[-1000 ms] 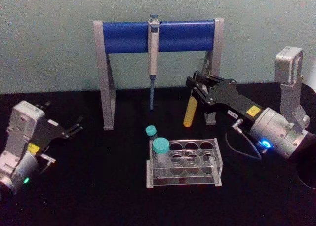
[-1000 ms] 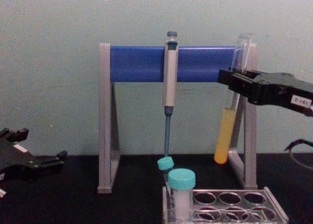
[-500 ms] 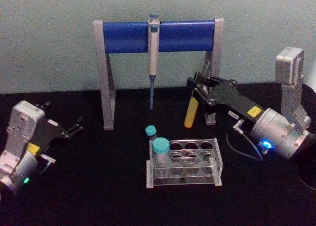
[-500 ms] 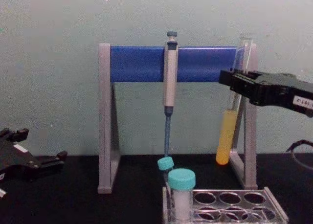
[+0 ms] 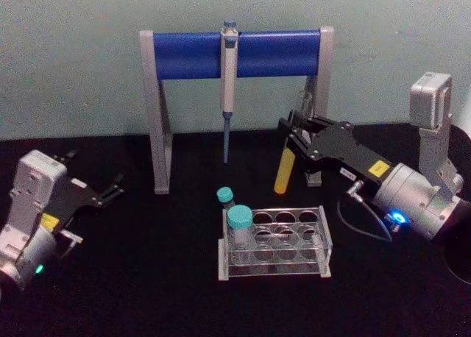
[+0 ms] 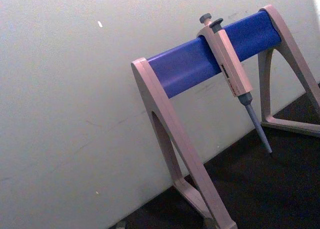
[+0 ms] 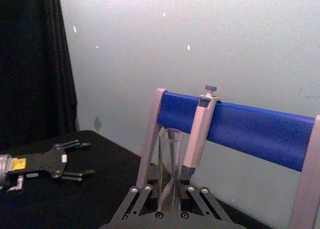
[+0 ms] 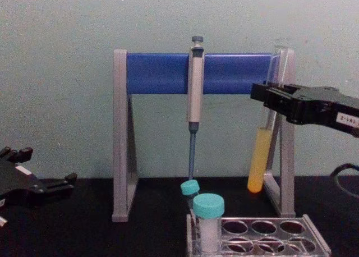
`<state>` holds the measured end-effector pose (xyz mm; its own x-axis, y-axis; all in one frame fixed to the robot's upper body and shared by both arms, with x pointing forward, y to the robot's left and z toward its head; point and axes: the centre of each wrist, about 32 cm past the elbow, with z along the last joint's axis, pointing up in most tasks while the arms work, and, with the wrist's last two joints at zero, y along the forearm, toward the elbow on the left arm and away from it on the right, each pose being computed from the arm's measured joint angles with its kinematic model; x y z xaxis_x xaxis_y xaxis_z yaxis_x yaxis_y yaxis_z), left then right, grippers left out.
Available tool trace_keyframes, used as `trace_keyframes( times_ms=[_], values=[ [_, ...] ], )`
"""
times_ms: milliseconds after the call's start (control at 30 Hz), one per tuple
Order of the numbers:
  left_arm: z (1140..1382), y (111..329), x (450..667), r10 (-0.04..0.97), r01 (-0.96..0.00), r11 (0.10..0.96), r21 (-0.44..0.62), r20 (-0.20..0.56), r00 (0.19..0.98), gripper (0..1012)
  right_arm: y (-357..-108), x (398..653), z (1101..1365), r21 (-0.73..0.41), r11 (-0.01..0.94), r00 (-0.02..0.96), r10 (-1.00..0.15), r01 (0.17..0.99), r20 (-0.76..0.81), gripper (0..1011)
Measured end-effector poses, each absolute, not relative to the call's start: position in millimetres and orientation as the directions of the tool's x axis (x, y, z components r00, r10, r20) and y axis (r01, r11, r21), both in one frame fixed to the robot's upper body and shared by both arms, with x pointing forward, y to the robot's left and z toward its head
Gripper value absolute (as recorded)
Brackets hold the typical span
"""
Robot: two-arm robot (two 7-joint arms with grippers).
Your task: Pick up the test tube from the test tube rack, shake it, then place it back into the test tube rack.
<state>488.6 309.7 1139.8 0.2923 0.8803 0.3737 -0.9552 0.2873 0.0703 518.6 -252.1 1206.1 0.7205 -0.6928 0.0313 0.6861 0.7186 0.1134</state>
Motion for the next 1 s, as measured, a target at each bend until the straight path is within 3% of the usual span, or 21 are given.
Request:
trace_keyframes(
  times_ms=[633, 1000],
  values=[
    [1140, 310, 489, 0.88, -0.955, 0.287, 0.07, 0.374, 0.292, 1001, -253, 499, 1208, 0.11, 0.807, 0.813, -0.582, 0.579, -0.013, 225],
    [1140, 310, 489, 0.88, -0.955, 0.287, 0.07, 0.374, 0.292, 1001, -250, 495, 1198, 0.067, 0.813, 0.815, -0.579, 0.579, -0.007, 225]
  ],
)
